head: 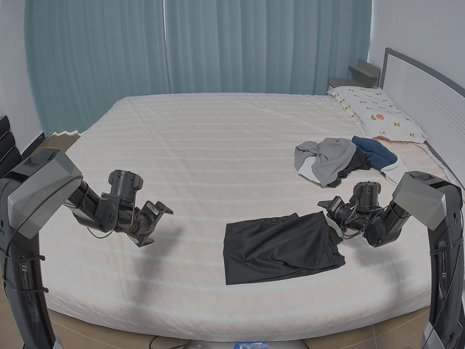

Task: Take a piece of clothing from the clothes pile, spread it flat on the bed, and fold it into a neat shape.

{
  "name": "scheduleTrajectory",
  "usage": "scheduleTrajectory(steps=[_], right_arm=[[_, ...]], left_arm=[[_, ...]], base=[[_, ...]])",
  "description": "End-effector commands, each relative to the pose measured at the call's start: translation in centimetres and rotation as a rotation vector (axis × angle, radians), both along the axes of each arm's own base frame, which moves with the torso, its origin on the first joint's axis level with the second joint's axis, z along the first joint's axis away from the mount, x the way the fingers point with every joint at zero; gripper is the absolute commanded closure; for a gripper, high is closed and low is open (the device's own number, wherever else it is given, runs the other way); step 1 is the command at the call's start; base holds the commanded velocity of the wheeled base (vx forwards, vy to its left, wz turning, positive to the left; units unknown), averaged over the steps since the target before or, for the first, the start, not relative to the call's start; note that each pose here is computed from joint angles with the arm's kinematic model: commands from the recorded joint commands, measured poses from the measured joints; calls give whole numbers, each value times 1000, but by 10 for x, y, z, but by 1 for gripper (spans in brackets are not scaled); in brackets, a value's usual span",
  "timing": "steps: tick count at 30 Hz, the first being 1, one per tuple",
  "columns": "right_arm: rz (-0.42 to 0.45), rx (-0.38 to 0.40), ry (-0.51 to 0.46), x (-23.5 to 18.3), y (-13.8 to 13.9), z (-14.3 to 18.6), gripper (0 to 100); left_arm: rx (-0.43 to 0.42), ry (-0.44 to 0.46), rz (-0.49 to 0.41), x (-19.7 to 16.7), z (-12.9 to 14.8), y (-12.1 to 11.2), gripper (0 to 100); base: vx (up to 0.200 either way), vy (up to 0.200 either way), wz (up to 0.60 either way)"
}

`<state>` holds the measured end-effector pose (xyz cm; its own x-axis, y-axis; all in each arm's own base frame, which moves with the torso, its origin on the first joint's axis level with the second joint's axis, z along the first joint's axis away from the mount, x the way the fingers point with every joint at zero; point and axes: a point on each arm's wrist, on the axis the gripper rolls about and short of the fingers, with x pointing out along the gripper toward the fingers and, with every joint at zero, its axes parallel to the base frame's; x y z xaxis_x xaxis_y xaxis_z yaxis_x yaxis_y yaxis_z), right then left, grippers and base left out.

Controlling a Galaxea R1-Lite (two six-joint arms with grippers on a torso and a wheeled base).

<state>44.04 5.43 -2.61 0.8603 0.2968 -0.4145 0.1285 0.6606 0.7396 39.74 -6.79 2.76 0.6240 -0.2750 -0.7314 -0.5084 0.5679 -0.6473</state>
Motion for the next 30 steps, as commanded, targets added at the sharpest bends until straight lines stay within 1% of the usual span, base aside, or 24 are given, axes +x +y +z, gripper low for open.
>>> scheduleTrajectory(steps=[1, 3, 4, 5, 6, 7, 11, 12, 13, 14, 15, 16, 18, 21, 23, 30], right_arm=[[0, 4, -27, -5, 0, 21, 0], [5, 2, -52, -10, 1, 40, 0], [5, 2, -52, -10, 1, 40, 0], [14, 1, -56, -16, 4, 57, 0], [14, 1, -54, -17, 4, 59, 0], [29, -3, -19, -28, 4, 66, 0], [64, -55, 65, -51, -10, 52, 0], [102, -95, 103, -64, -22, 41, 0], [146, -116, 118, -74, -28, 36, 0], [190, -121, 127, -82, -31, 34, 0], [215, -121, 133, -86, -32, 32, 0], [302, -114, 148, -98, -32, 27, 0], [363, -116, 144, -107, -30, 24, 0], [384, -143, 114, -117, -29, 23, 0], [393, -141, 116, -122, -29, 20, 0], [394, -143, 93, -119, -27, 17, 0]], left_arm=[[-2, 1, 1, 0, 0, 1, 0], [-3, 2, 2, 0, 0, 1, 0], [-3, 2, 2, 0, 0, 1, 0], [-1, 5, 3, -1, -1, 1, 0], [-1, 5, 3, -1, -1, 1, 0], [-2, 5, 2, -1, 0, 1, 0], [1, 5, 1, -1, -1, 1, 0], [1, 5, 1, -1, -1, 1, 0], [1, 7, 1, -1, -1, 1, 0], [1, 5, 1, -1, -1, 1, 0], [1, 5, 0, -1, -1, 0, 0], [1, 5, 1, -1, -1, 1, 0], [1, 4, 1, -1, -1, 1, 0], [1, 4, 0, -1, -1, 0, 0], [2, 3, -4, 0, -1, 0, 0], [8, 4, -10, 0, -2, 0, 0]], base=[[0, 0, 0], [0, 0, 0], [0, 0, 0], [0, 0, 0], [0, 0, 0], [0, 0, 0], [0, 0, 0], [0, 0, 0], [0, 0, 0], [0, 0, 0], [0, 0, 0], [0, 0, 0], [0, 0, 0], [0, 0, 0], [0, 0, 0], [0, 0, 0]])
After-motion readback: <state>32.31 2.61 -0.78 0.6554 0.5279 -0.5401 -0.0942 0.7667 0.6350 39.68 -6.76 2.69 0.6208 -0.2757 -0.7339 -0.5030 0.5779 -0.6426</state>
